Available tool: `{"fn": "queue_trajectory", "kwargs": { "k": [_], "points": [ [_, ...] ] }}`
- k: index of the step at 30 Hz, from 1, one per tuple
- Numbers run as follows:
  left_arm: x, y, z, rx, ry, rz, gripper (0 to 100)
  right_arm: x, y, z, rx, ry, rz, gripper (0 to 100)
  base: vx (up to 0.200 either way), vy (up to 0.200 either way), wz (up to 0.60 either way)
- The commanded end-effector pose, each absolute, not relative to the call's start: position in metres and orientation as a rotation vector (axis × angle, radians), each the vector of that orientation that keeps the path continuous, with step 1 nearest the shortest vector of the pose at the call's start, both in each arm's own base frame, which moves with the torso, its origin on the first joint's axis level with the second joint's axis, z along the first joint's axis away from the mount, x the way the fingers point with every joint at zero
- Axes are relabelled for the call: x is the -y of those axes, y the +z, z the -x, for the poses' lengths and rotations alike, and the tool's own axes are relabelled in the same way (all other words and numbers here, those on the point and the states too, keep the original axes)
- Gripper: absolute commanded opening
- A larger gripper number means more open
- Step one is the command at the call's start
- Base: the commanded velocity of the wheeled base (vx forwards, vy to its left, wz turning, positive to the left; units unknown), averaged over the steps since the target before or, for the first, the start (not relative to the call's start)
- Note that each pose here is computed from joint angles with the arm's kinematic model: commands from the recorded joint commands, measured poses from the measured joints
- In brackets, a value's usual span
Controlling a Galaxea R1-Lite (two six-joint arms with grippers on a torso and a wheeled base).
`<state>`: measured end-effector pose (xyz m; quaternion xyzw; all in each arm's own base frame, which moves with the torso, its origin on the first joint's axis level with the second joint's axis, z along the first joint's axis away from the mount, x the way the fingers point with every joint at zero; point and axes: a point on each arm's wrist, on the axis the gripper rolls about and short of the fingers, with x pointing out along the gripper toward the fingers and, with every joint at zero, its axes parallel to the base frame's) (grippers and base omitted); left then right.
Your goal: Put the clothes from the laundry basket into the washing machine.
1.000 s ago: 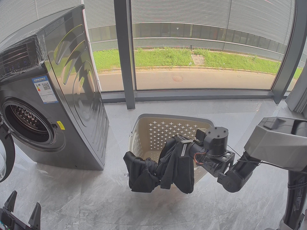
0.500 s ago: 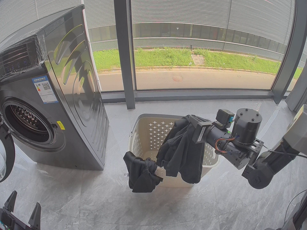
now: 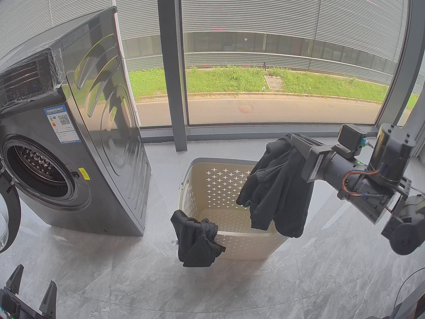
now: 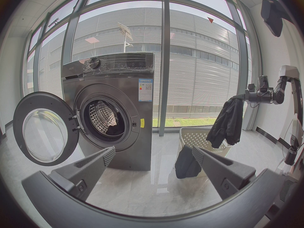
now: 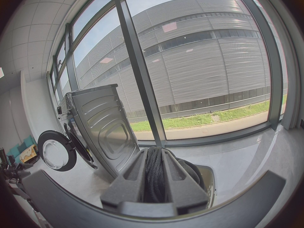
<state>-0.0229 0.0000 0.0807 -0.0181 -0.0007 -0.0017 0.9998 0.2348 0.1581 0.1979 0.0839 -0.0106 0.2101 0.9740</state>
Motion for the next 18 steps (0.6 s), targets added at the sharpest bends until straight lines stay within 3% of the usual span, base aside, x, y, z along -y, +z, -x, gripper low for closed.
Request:
{"fn": "queue_trajectory", "kwargs": {
  "k": [1,8,18],
  "points": [
    [0.0,0.076,0.023,0.001,-0.003,0.037,100,-0.137,0.22,-0.202,0.058,0.439,-0.156,0,0.0,0.0,0.0],
    [0.0,0.076,0.023,0.001,-0.003,0.037,100,-0.12,0.201,-0.172,0.018,0.505,-0.101,0,0.0,0.0,0.0],
    [0.0,0.076,0.023,0.001,-0.003,0.037,100,-0.108,0.213,-0.158,0.079,0.517,-0.111,0,0.0,0.0,0.0]
  ]
}}
